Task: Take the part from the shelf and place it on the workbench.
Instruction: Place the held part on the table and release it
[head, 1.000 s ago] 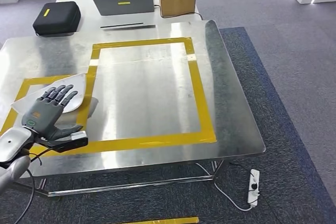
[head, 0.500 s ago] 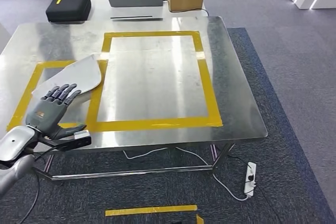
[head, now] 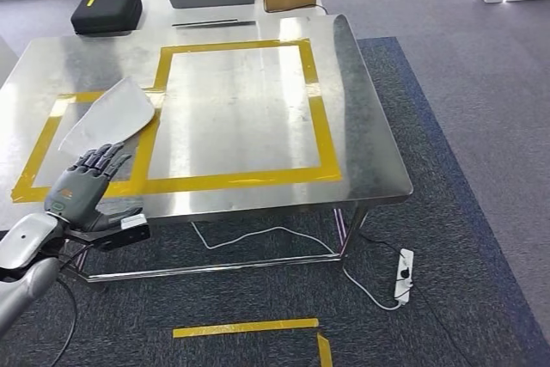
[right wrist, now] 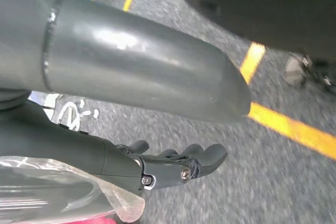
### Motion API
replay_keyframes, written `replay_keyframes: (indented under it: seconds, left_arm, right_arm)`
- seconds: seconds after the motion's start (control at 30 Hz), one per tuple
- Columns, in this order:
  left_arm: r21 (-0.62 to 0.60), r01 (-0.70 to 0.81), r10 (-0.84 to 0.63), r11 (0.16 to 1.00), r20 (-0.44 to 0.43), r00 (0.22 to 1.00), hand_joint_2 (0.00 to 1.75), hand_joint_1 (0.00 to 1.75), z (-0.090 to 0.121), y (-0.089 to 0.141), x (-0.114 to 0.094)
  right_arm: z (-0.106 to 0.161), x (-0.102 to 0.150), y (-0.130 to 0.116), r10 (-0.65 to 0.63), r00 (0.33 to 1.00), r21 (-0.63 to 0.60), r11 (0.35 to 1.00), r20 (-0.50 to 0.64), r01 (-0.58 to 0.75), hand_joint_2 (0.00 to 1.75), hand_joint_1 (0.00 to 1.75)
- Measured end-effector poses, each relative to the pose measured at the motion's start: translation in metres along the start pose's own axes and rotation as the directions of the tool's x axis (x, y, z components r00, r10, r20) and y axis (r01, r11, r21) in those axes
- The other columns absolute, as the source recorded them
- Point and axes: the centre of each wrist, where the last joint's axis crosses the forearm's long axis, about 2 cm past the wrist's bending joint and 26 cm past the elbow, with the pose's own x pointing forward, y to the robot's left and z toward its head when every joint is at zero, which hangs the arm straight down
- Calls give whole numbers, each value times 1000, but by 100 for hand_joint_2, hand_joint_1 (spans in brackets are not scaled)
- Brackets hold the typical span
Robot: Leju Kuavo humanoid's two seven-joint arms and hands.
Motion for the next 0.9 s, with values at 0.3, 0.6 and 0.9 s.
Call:
replay_keyframes:
  seconds: [0.3,0.6,0.9]
  left_arm:
    - [-185,-258,235,948,-135,962,0,0,49,-57,26]
    - [-353,-539,447,765,-312,838,0,0,126,-120,79]
    - [-483,-739,432,470,-604,669,0,0,205,-181,123]
  right_arm:
    - [0,2,-1,-9,998,-5,1000,-61,9,0,0]
    - [0,2,-1,-54,995,-11,999,-79,54,0,0]
    - [-1,7,-1,-86,995,-15,996,-60,85,0,0]
